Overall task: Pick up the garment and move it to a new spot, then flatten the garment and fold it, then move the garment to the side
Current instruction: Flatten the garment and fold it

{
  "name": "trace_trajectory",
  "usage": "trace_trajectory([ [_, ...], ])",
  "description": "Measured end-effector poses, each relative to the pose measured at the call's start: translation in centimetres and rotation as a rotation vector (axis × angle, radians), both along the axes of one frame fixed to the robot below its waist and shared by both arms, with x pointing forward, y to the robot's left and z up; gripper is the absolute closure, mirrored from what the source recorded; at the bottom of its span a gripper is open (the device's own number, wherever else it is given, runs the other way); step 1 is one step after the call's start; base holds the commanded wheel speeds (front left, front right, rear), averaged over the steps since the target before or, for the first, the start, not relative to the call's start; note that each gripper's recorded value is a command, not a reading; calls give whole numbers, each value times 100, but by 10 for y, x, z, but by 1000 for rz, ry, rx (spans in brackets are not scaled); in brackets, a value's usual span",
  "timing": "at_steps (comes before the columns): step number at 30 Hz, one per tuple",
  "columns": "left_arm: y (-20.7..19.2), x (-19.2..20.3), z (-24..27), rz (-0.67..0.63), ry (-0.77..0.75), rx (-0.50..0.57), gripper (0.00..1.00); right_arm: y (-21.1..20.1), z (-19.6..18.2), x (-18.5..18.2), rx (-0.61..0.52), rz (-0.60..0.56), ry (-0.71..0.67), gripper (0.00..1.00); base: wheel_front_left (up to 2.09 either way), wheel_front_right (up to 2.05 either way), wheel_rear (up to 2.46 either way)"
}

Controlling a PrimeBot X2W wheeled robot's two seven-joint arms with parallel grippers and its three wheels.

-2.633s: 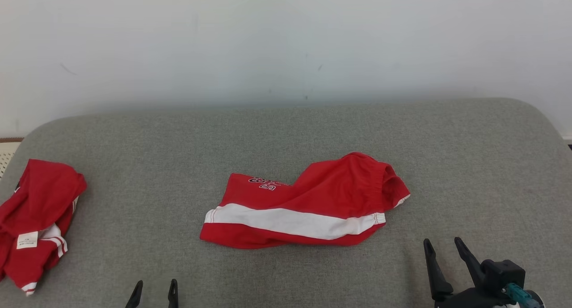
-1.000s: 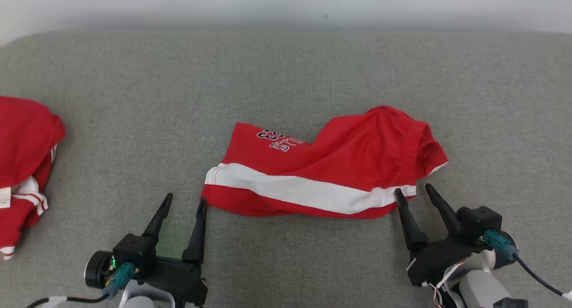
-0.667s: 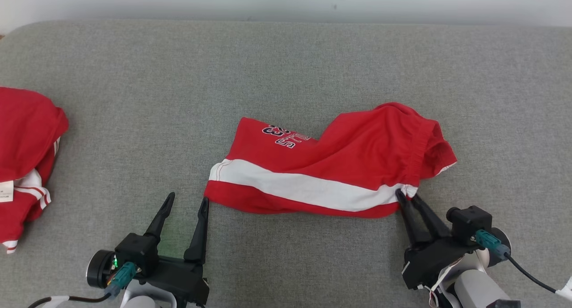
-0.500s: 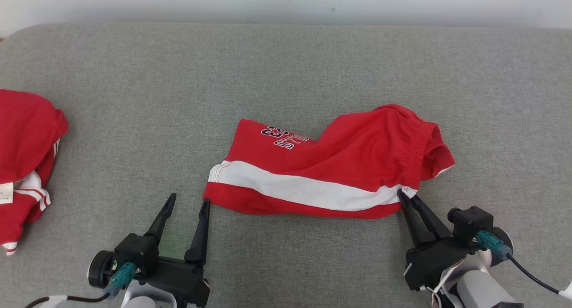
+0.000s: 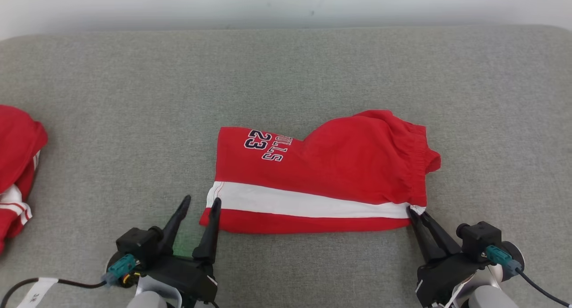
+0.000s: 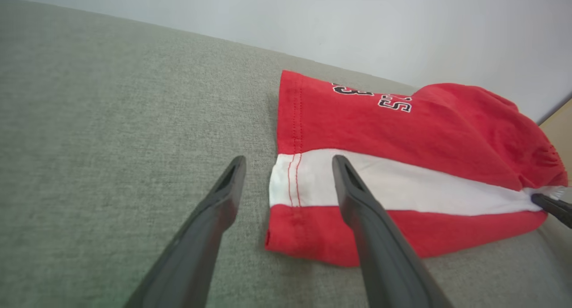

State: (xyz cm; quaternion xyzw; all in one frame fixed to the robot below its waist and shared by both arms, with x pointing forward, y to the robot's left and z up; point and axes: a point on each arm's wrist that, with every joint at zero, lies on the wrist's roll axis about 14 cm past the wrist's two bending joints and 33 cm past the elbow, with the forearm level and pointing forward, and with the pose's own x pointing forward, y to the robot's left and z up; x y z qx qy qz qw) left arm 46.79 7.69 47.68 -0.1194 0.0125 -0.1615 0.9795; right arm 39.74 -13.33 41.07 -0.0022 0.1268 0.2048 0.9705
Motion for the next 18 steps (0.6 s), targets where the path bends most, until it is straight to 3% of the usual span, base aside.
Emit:
trace_trajectory([
  [8,-28,0,-15,-73,77,-58,0,1,0,-2,5,-5,1,100,0,0,0],
  [18,-25,14,-25,-69,121,-49,0,2,2,0,12,-8,-2,100,0,0,0],
])
